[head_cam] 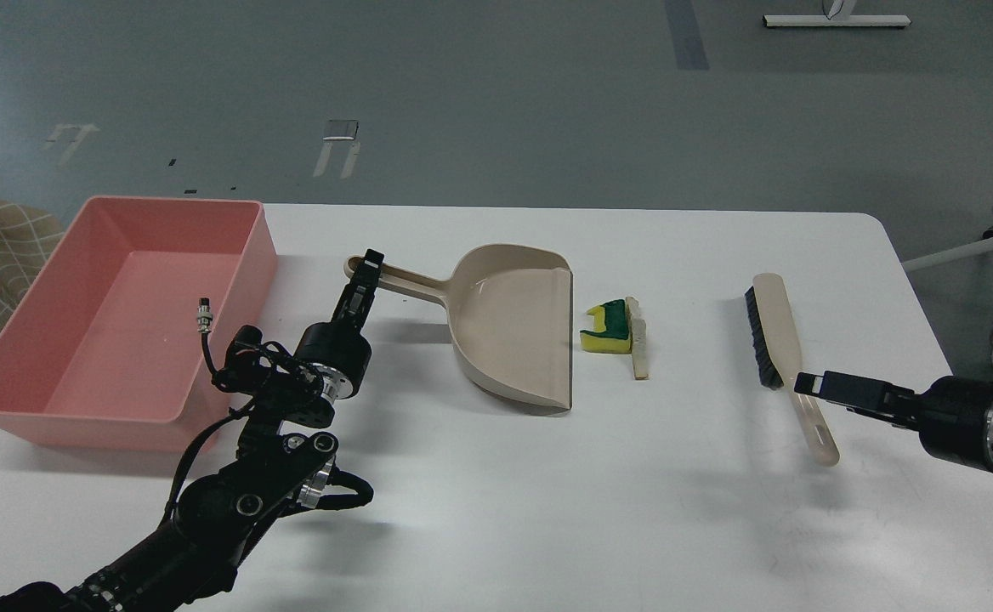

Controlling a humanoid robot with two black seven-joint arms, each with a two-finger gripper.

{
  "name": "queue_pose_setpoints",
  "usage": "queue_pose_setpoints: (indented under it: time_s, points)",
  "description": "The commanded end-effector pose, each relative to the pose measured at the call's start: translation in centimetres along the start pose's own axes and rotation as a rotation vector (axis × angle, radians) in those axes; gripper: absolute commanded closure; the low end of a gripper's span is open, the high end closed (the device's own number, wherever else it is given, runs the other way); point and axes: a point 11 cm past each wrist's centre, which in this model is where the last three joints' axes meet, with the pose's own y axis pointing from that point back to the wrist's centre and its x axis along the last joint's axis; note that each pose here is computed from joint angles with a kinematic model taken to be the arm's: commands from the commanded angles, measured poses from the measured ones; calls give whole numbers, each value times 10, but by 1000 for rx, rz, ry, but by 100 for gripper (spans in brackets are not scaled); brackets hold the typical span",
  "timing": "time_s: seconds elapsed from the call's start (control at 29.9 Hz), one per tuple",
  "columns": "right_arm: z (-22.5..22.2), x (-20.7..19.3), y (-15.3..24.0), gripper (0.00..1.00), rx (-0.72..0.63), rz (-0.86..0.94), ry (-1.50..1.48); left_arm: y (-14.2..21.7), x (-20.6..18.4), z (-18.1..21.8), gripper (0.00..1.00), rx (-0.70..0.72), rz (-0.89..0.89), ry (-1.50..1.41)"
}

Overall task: Sweep and dump garbage into bin
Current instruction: 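Reach the right gripper to the brush handle and grasp it, then sweep the brush across the sponge into the dustpan with the right gripper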

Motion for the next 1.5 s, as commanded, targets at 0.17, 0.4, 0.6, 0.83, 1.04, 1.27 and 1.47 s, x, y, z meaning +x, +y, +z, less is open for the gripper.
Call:
queue_pose_setpoints:
  time_s: [0.17, 0.4, 0.6, 0.83, 1.04, 1.27, 1.47]
  points:
    - [2, -13, -7, 24, -15, -30, 36, 0, 0, 0, 100, 0, 0, -1]
    - [-4, -19, -17, 46, 2, -45, 69, 0, 0, 0, 100, -1, 0, -1]
    - [-4, -20, -18, 77, -2, -34, 81, 0, 1, 0, 100, -1, 6, -3]
    - [0, -25, -16, 100, -12, -41, 74, 0, 0, 0, 100, -1, 5, -2]
    - [-5, -24, -17, 100, -16, -39, 81, 1, 0, 0, 100, -2, 3, -1]
    - [-22, -35, -39, 100, 44, -54, 61, 5, -2, -4, 100, 2, 1, -2]
    - [-41, -41, -57, 100, 104, -61, 37, 5, -2, -4, 100, 2, 0, -3]
